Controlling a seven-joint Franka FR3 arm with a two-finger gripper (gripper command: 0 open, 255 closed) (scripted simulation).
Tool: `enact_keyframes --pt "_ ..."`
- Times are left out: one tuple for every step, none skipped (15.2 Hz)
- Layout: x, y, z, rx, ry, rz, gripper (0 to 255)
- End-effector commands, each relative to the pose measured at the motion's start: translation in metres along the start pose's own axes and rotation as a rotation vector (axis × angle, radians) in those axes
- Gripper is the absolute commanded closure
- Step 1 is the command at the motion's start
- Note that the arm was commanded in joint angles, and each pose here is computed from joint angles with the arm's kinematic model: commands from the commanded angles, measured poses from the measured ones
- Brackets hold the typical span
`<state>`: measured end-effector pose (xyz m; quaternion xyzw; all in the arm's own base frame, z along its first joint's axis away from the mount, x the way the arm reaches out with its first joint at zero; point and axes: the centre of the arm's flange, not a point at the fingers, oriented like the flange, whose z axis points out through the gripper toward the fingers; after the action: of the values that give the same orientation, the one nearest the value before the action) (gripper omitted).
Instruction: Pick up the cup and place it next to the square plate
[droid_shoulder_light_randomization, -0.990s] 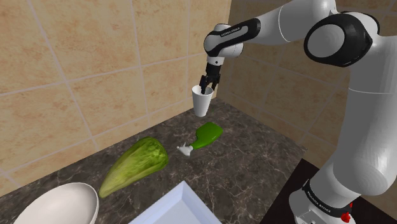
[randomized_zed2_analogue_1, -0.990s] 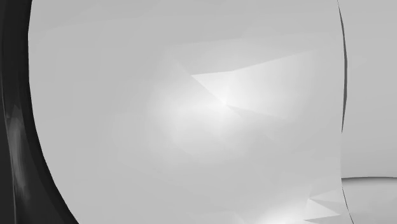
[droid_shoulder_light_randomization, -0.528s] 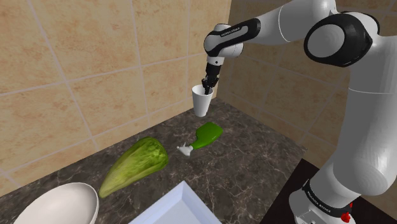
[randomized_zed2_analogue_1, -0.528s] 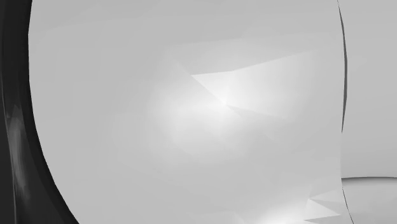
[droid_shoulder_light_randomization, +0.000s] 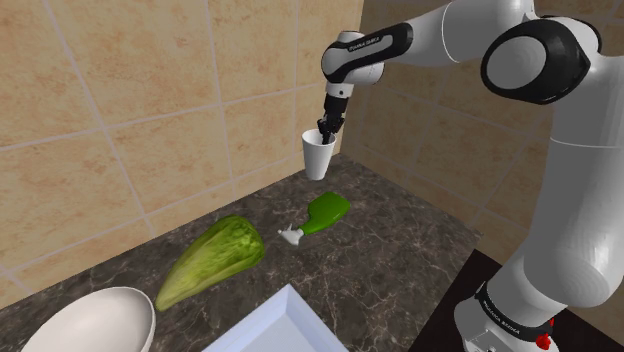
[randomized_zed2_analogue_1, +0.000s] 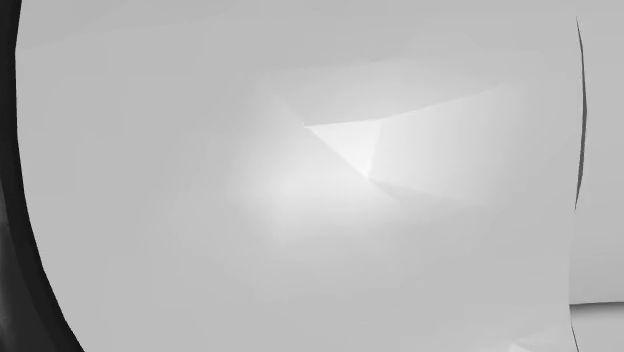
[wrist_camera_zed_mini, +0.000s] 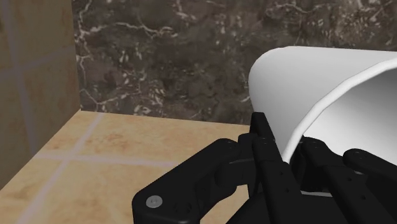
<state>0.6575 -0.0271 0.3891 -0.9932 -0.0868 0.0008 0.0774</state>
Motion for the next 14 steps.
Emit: enact_keyframes --pt "0.000 -0.002 -0.010 0.000 0.000 0.000 255" --pt "0.000 -0.003 -0.015 0.000 0.000 0.000 255" --pt "0.000 -0.004 -0.020 0.000 0.000 0.000 255" --pt "0.000 -0.005 -0.026 0.000 0.000 0.000 255" --pt "0.000 -0.005 -0.031 0.000 0.000 0.000 255" --pt "0.000 -0.006 -0.036 0.000 0.000 0.000 255" --pt "0.000 -0.007 -0.041 0.000 0.000 0.000 255" --pt "0.001 -0.008 -0.046 0.000 0.000 0.000 255" --pt "0.001 -0.009 -0.052 0.000 0.000 0.000 255" --pt "0.001 -0.009 -0.057 0.000 0.000 0.000 255" --pt "0.001 -0.010 -0.062 0.000 0.000 0.000 255" --pt "0.001 -0.011 -0.067 0.000 0.000 0.000 255" --pt "0.001 -0.012 -0.073 0.000 0.000 0.000 255" --pt "0.001 -0.013 -0.078 0.000 0.000 0.000 255"
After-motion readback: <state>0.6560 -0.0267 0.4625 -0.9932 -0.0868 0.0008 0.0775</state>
